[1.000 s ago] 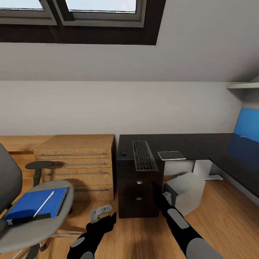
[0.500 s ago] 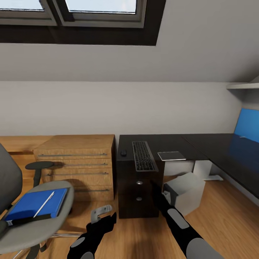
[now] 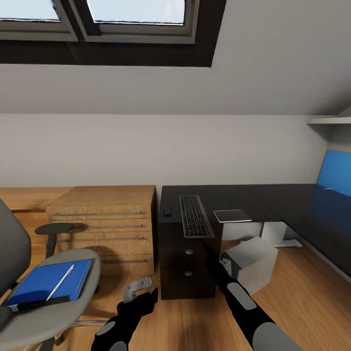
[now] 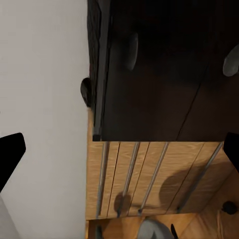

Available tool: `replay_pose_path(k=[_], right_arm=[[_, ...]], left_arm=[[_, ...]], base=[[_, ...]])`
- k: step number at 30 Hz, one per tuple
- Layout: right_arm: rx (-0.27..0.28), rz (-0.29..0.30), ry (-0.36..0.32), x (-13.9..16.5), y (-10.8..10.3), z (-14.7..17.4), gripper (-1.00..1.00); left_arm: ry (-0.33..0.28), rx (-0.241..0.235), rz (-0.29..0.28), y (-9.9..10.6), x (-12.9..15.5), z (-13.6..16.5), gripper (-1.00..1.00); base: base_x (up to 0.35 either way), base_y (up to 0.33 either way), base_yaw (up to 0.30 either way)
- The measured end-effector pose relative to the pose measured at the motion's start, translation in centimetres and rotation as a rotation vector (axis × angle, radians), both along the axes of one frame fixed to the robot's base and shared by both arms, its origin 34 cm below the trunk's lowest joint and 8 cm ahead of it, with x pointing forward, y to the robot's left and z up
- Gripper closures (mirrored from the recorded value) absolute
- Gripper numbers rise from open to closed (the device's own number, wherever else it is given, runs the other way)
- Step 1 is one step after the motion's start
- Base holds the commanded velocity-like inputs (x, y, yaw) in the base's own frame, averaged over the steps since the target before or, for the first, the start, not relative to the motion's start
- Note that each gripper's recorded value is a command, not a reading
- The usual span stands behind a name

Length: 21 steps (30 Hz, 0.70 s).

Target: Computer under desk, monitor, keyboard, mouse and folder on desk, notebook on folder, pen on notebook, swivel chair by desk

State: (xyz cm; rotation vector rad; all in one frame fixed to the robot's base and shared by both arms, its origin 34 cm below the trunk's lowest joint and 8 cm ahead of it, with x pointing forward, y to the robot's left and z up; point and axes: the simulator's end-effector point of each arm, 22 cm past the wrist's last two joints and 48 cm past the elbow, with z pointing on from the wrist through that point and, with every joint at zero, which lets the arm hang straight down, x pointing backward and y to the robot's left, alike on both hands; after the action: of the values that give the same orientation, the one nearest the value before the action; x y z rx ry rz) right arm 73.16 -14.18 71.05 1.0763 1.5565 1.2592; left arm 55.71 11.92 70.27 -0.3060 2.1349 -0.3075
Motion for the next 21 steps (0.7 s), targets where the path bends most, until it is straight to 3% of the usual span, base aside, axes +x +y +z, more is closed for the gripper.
replay_pose_path(k=[12,21], right_arm=[[-0.001,-0.002,0.000,0.4,-0.1,2.4,-1.00],[-0.002,-0.004,0.002,0.4,-0.2,2.3,-1.00]], left_arm=[[0.001,0.001,0.001,0.0,0.3,2.3,-1.00],[0.001,-0.001,0.000,0.0,0.3,2.4,-1.00]], base=[[0.000,0.000,0.000],[0.000,0.000,0.000]])
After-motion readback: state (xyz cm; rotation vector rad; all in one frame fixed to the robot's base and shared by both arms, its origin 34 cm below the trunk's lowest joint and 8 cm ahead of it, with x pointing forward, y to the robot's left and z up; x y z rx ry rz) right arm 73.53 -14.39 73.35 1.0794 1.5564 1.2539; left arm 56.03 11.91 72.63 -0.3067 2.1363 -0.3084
